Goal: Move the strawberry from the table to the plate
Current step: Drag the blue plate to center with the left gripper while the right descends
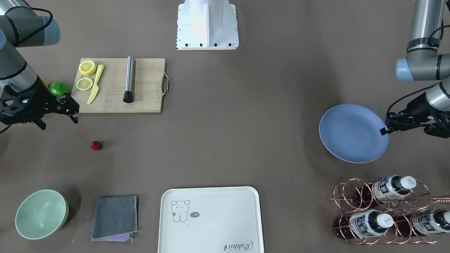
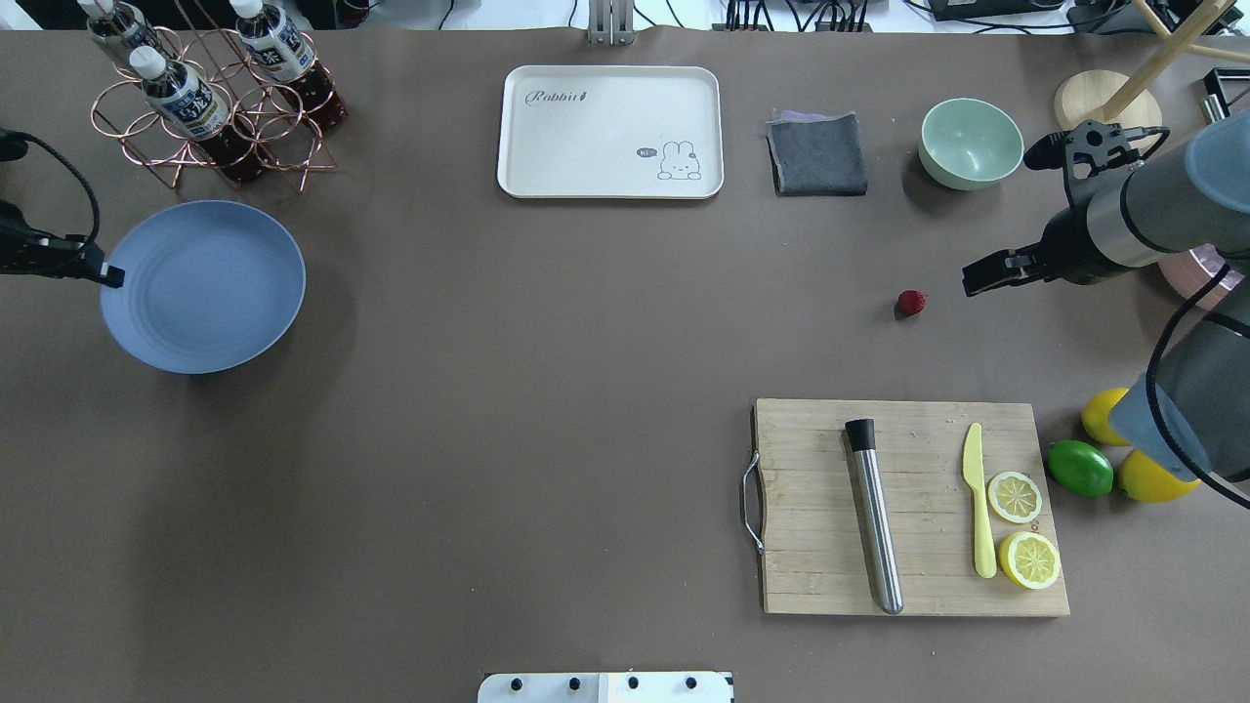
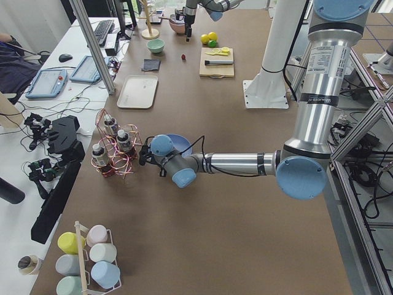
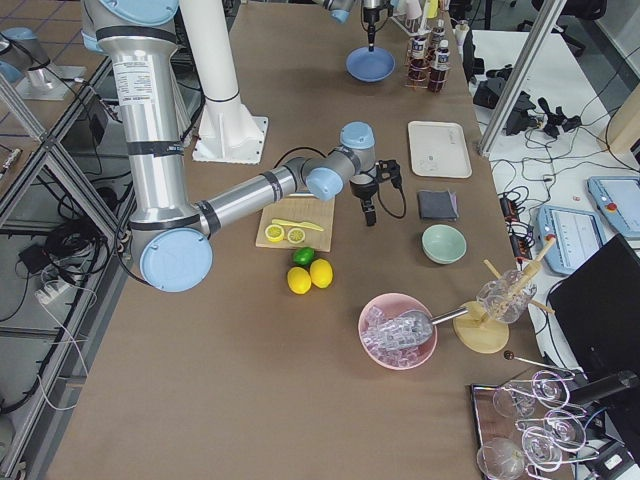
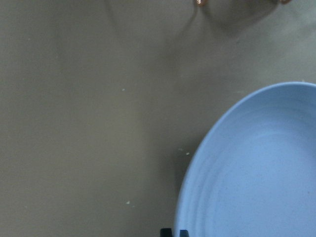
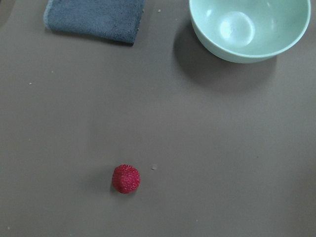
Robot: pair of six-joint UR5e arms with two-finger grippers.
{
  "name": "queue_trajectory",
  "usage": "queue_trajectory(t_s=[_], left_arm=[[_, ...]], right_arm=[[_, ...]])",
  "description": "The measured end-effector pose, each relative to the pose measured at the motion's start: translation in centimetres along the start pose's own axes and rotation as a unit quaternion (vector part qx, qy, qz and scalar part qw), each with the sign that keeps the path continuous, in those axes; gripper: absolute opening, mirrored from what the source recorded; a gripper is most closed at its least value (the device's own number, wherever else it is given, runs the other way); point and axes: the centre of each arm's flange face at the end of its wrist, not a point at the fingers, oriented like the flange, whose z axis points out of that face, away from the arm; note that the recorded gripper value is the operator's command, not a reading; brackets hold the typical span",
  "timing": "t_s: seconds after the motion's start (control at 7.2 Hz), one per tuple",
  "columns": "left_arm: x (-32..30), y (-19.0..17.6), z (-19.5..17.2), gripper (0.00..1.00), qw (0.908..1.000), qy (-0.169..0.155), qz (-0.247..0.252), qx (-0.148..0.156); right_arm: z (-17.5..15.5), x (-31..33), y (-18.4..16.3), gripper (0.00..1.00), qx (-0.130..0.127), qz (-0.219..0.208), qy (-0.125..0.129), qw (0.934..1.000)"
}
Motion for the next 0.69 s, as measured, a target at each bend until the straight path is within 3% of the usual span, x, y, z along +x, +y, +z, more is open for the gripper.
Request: queue_trajectory(t_s=[0.28, 0.69], left_arm=[[9.2, -0.8, 2.2, 0.0, 0.999, 0.023, -0.036, 0.012], [24.8, 0.5, 9.3, 0.0, 0.9946, 0.053, -0.082, 0.033]], right_arm=[[1.8, -2.2, -0.3, 1.0, -0.011, 0.014, -0.004, 0.9998], [3.5, -2.5, -0.7, 0.99, -0.02, 0.021, 0.003, 0.9996]])
